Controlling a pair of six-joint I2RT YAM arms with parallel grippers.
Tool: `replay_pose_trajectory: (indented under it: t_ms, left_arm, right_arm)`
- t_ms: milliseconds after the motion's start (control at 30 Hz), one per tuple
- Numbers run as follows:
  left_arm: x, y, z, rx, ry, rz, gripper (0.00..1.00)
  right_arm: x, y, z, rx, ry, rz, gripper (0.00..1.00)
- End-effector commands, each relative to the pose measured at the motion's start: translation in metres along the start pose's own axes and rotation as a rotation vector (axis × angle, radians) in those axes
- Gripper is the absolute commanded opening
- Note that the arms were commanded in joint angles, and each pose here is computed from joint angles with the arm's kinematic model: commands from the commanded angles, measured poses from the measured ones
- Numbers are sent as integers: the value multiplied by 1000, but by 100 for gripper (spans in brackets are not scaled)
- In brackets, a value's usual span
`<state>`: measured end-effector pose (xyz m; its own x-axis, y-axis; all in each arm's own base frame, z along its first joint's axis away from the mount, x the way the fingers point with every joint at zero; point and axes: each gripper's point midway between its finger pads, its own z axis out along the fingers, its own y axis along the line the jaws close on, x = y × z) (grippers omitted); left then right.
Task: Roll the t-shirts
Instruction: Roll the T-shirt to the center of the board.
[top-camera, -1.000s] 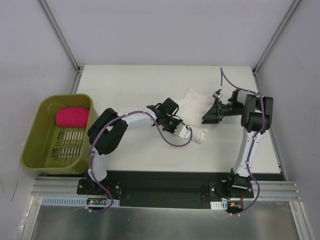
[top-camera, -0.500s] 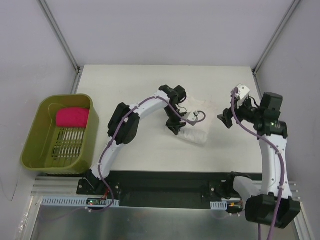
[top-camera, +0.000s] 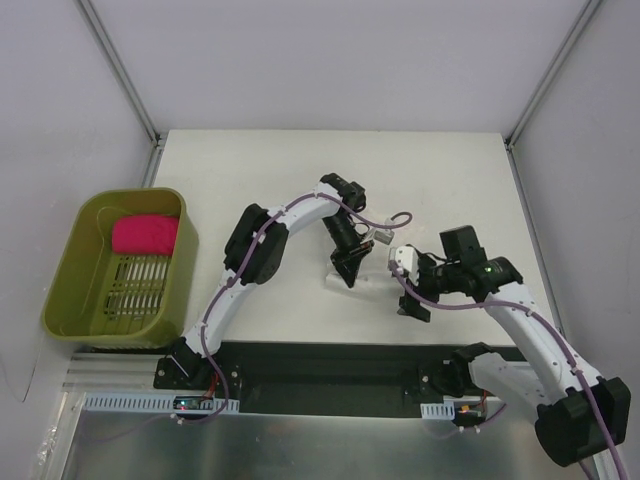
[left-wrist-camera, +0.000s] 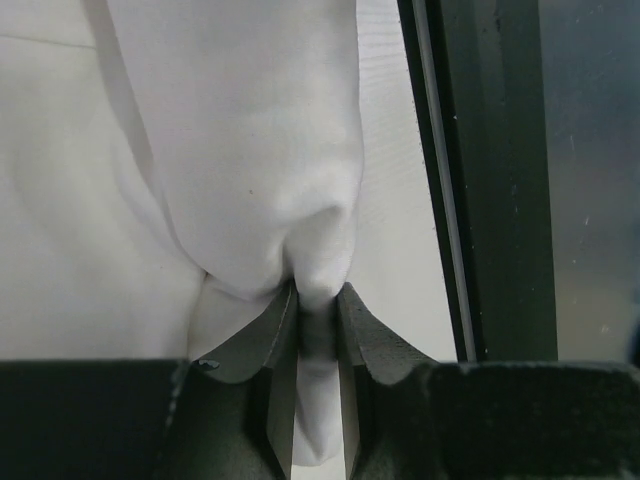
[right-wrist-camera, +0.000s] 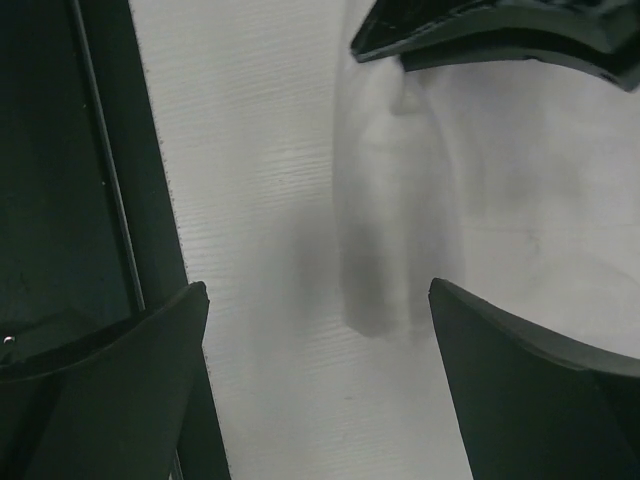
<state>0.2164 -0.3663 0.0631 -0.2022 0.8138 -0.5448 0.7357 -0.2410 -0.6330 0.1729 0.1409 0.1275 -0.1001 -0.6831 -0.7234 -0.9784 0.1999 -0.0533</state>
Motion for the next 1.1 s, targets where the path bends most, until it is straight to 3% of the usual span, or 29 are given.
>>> replay_pose_trajectory:
  t_ms: [0, 400, 667, 733, 833, 933, 1067]
  left_arm:
    - [-15, -10, -6, 43, -73, -47, 2]
    - [-13, -4, -3, 46, -81, -55, 3]
    - [-17, -7, -8, 53, -111, -80, 4]
    - [-19, -9, -10, 62, -130, -99, 4]
    - [-20, -10, -13, 69, -148, -127, 3]
    - [-25, -9, -18, 84, -184, -168, 3]
    - [-36, 0, -35, 74, -265, -290, 5]
  right_arm:
    - [5, 6, 21, -26, 41, -156, 96]
    - [10, -24, 51, 86, 106, -256, 96]
    - [44, -13, 73, 4, 225, -259, 96]
    - [48, -10, 73, -18, 245, -231, 85]
    - [45, -2, 69, -69, 269, -168, 45]
    - [46, 6, 65, -103, 281, -77, 29]
    - [52, 19, 56, -206, 248, 171, 19]
